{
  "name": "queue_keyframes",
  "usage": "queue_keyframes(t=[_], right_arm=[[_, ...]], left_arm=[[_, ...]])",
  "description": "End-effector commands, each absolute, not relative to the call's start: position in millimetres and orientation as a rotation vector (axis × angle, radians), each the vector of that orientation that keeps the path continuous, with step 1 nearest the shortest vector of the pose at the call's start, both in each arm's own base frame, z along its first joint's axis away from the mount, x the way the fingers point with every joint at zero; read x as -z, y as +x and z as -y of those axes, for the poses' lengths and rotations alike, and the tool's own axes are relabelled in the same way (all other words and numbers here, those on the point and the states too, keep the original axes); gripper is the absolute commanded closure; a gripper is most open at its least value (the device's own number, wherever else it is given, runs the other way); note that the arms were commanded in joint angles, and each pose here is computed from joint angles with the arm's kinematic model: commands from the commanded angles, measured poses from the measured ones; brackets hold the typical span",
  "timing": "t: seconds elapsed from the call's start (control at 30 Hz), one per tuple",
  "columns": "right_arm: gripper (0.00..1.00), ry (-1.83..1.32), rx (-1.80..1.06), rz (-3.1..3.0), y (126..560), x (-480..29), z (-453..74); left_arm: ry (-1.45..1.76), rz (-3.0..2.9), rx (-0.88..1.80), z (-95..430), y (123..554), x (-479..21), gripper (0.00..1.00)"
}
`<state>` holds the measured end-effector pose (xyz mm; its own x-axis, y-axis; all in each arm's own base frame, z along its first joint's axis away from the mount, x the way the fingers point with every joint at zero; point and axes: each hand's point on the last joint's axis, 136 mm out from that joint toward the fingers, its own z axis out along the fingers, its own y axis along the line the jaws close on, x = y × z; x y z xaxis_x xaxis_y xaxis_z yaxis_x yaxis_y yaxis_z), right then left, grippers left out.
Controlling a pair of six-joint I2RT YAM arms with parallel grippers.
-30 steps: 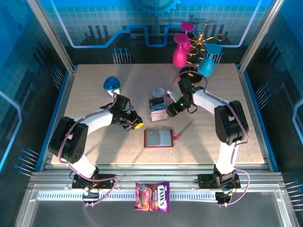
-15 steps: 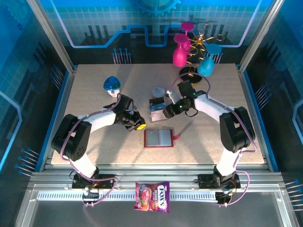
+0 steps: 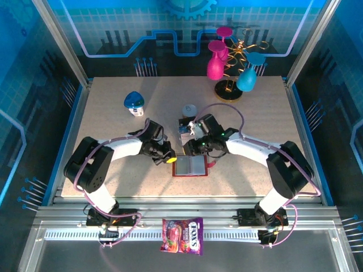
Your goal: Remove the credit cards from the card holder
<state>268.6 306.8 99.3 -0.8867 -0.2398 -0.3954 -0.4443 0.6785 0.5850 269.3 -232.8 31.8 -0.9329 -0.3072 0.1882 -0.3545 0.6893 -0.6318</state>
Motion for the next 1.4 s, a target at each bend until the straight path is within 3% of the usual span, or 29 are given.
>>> queue_keyframes(t=[0.0, 0.3, 0.6, 0.9, 1.37], right_arm=[[0.91, -0.409, -1.150, -2.661, 256, -97, -320], [0.93, -0.308, -1.259, -2.813, 234, -70, -331], [0.68, -0.278, -1.253, -2.929, 231, -46, -334], [0.50, -0.214, -1.013, -3.047, 230, -29, -311], [0.49, -0.145, -1.035, -3.025, 233, -30, -300]], left_arm=[[0.546, 2.794, -1.081, 232, 256, -28, 0.95], [0.545, 2.769, -1.069, 231, 242, -17, 0.97], [0.552, 2.782, -1.026, 227, 243, -9, 0.97], [0.538, 2.795, -1.001, 227, 245, -9, 0.97], [0.536, 2.807, -1.006, 229, 251, -14, 0.97]])
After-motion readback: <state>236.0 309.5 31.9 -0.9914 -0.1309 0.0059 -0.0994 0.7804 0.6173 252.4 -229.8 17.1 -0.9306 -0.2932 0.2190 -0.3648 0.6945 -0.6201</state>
